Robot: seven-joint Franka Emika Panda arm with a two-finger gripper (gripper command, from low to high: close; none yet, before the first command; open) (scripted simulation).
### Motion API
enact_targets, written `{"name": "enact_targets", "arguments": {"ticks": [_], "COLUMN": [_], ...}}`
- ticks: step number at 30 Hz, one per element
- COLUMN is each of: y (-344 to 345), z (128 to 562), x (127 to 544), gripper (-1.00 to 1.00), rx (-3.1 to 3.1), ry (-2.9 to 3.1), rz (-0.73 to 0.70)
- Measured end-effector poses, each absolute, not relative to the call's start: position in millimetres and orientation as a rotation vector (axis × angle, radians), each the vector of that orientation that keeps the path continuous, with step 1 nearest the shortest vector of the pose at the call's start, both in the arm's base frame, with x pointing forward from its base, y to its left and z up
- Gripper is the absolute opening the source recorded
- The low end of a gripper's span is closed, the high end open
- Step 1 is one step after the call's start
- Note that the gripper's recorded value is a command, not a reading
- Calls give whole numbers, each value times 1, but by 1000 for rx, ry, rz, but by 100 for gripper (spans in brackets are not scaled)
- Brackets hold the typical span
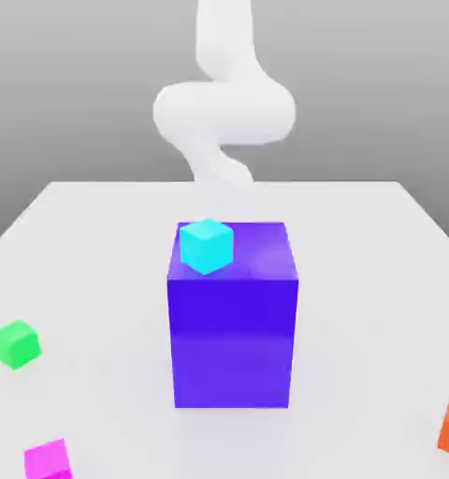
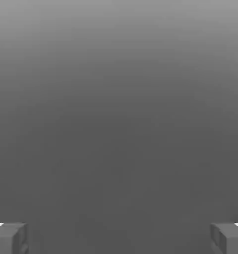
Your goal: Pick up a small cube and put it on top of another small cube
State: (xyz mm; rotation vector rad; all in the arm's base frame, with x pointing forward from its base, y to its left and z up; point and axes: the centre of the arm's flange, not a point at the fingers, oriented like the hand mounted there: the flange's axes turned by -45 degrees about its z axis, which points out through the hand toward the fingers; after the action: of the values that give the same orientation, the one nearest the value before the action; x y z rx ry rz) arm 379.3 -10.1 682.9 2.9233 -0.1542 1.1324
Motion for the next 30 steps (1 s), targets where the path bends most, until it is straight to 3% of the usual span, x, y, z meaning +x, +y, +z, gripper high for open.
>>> {"name": "enact_targets", "arguments": {"ticks": [8, 15, 23, 30], "y": [-59, -112, -174, -208], "z": [574, 463, 322, 198], "x": [467, 512, 523, 505], "gripper": [0, 0, 0, 0], "rx": [2949, 2910, 2795, 2654], "ry": [-585, -948, -1361, -1679], "rz": [831, 573, 275, 24]}}
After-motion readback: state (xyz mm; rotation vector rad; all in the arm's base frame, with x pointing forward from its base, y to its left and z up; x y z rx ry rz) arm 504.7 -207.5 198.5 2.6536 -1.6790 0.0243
